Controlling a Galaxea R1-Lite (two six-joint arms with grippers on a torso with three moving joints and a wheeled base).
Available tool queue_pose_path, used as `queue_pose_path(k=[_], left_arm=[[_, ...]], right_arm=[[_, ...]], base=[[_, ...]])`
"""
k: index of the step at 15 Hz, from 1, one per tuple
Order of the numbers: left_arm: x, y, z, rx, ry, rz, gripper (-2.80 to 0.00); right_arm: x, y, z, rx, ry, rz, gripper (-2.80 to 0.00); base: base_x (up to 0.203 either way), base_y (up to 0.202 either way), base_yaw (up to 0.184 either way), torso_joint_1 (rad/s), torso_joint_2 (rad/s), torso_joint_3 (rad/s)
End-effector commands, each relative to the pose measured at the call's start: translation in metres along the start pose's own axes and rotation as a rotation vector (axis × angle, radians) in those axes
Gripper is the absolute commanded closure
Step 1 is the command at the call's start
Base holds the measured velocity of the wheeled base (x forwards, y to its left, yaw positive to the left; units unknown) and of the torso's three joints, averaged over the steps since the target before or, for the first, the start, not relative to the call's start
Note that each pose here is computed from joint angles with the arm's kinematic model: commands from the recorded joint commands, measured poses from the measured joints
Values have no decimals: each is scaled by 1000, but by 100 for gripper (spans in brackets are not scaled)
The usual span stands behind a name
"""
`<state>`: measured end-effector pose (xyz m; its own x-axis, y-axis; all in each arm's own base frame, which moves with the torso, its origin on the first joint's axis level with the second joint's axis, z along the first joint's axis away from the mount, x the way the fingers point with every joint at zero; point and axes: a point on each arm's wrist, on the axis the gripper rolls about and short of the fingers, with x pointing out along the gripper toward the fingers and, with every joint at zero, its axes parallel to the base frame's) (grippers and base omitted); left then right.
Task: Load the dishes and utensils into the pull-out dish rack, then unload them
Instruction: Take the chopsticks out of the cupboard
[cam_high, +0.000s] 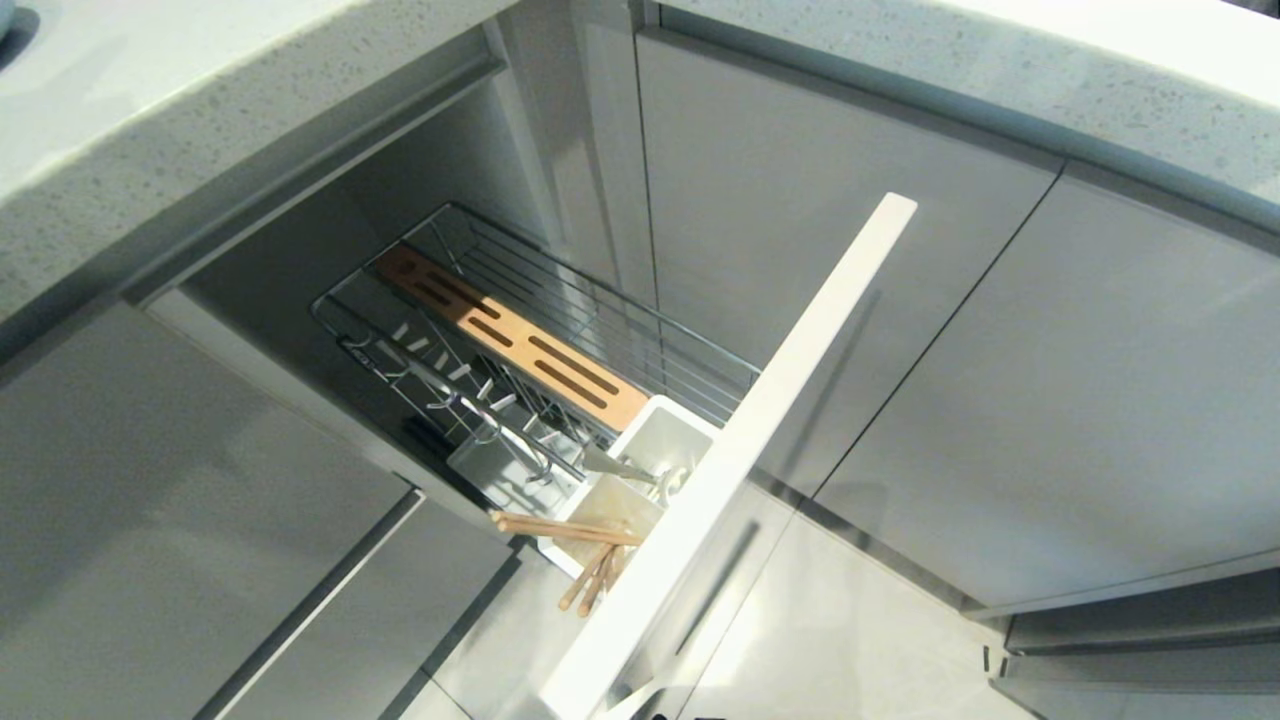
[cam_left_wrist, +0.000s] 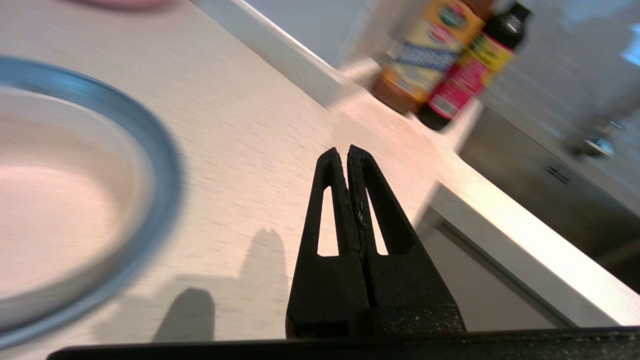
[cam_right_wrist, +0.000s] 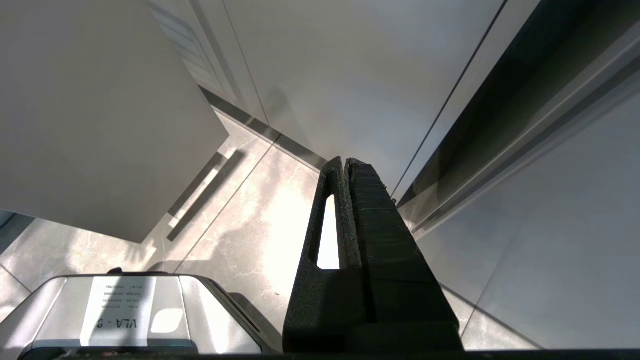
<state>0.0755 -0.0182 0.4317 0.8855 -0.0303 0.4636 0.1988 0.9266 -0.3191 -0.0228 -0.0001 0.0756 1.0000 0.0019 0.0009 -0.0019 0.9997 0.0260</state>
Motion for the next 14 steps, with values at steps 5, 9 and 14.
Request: queue_pose_path(k=[5,9,14], left_arm=[[34,-62,-57,-112,241,-173,0],[22,-103,-84,-119,373,-239,0],[3,-137,-139,100,581,-173,0]], right_arm=[[0,0,0,0,1,0,0],[0,0,0,0,1,1,0],[0,0,0,0,1,0,0]], base=[[0,0,0,0,0,0],[0,0,0,0,0,0],[0,0,0,0,0,0]])
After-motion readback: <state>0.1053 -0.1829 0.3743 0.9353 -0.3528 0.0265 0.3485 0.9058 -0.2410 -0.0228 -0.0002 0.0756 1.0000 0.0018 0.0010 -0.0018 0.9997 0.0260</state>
